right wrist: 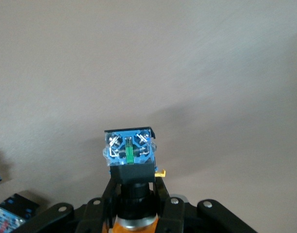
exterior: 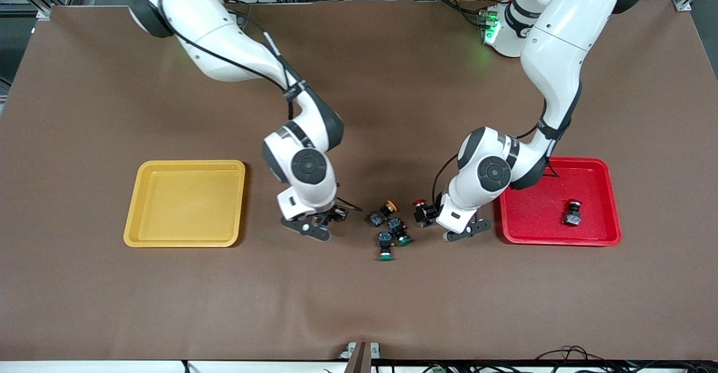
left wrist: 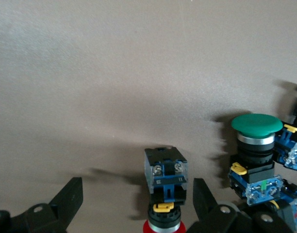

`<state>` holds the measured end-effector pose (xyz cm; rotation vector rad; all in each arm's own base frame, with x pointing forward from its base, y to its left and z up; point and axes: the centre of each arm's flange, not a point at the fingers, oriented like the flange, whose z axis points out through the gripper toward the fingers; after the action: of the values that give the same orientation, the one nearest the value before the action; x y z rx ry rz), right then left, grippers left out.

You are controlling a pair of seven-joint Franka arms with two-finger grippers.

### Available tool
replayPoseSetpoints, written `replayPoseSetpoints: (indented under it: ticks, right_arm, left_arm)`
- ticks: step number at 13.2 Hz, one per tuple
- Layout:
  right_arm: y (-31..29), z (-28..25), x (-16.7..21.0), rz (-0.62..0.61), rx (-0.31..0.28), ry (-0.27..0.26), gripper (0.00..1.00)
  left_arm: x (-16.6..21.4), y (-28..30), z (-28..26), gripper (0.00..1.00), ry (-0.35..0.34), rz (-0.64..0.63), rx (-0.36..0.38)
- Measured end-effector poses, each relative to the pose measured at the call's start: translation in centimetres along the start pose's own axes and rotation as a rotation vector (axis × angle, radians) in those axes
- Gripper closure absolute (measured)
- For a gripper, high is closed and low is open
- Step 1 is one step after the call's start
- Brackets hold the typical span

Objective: Place red and yellow buttons in trays
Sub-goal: 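Carry the orange button to the yellow tray and red to red tray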

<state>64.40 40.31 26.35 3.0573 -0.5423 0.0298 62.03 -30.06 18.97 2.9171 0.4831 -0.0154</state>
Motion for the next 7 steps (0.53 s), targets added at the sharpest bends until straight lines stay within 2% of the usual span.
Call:
replayPoseSetpoints:
  ticks: [3, 7]
  right_arm:
    - [4.3, -4.9, 3.4, -0.048, -0.029, -0.047, 0.67]
    - [12.5, -9.3, 8.4, -0.145, -0.076, -0.139, 0.67]
  left_arm:
    - [-0.5, 0.3, 0.8, 0.0, 0.001, 0.002, -0.003]
    - [-0.7, 0.4, 1.6, 0.0, 0.014, -0.014, 0.013]
